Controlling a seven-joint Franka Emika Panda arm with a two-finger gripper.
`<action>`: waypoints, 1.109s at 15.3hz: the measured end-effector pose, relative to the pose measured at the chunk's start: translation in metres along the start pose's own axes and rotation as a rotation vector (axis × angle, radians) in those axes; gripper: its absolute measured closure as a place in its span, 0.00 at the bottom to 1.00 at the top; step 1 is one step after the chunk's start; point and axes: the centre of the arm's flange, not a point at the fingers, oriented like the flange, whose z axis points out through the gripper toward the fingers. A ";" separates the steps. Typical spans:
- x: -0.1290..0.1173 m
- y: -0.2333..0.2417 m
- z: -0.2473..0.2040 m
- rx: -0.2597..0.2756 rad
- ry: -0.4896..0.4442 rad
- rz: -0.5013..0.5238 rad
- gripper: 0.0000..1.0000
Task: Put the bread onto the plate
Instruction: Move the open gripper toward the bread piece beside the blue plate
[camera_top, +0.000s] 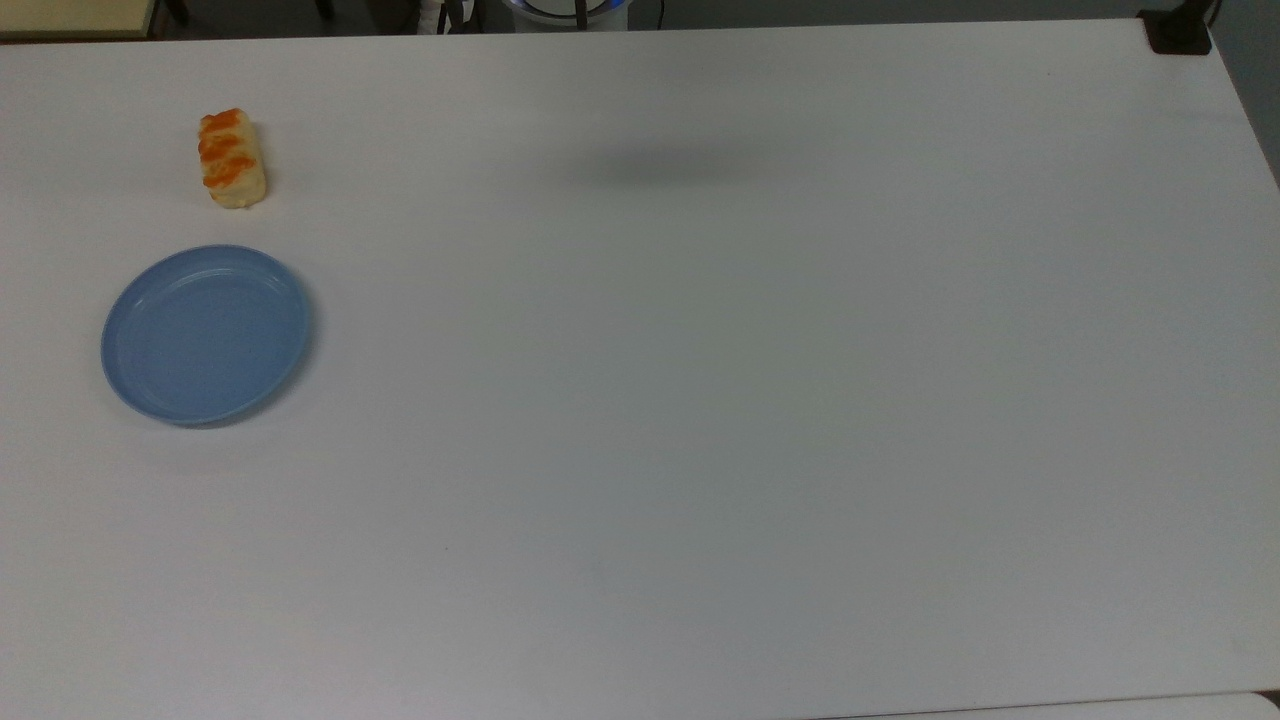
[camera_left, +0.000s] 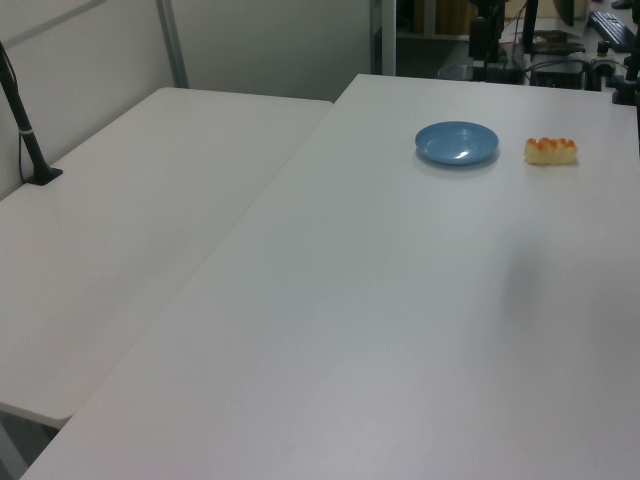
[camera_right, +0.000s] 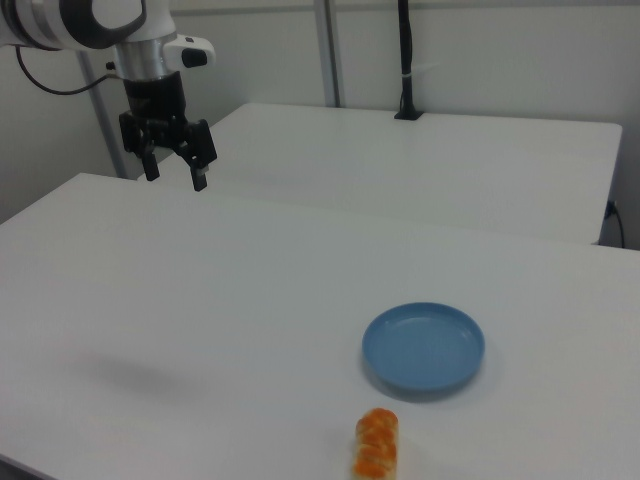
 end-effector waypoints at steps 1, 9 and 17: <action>0.000 -0.002 0.001 0.000 -0.003 -0.004 0.00; 0.004 -0.007 0.010 -0.001 -0.019 -0.013 0.00; 0.004 -0.006 0.009 -0.001 -0.017 -0.016 0.00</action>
